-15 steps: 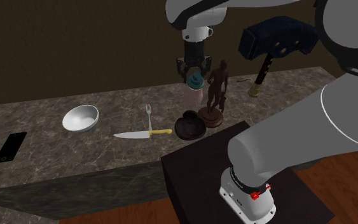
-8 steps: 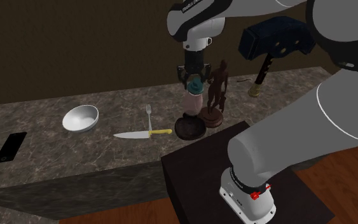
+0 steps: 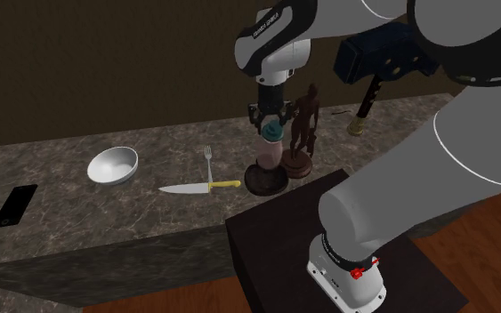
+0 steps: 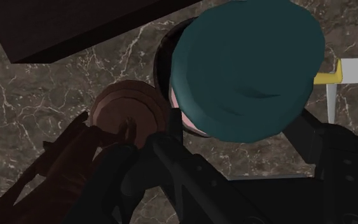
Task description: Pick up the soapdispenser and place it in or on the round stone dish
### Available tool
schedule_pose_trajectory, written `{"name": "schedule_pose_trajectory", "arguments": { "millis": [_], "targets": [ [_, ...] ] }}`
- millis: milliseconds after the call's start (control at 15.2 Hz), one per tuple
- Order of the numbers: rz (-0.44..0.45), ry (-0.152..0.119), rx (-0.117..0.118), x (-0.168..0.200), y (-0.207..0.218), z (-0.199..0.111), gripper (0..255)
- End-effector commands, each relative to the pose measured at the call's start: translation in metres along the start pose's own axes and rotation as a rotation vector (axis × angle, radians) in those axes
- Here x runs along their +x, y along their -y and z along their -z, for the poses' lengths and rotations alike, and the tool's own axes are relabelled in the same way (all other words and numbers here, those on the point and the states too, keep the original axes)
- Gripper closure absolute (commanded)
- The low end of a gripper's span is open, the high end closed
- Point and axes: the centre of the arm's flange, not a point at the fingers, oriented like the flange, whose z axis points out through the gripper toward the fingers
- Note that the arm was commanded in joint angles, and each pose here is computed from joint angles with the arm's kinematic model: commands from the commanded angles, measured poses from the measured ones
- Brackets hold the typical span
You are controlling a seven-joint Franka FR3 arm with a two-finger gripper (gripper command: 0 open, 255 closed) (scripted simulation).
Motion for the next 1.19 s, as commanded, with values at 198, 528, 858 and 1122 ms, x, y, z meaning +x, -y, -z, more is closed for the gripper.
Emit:
{"name": "schedule_pose_trajectory", "arguments": {
  "millis": [198, 528, 858, 1122],
  "targets": [
    [0.000, -0.001, 0.000, 0.006, 0.001, -0.025, 255],
    [0.000, -0.001, 0.000, 0.007, 0.001, -0.029, 255],
    [0.000, -0.001, 0.000, 0.007, 0.001, -0.029, 0],
    [0.000, -0.001, 0.000, 0.007, 0.001, -0.029, 0]
  ]
}}
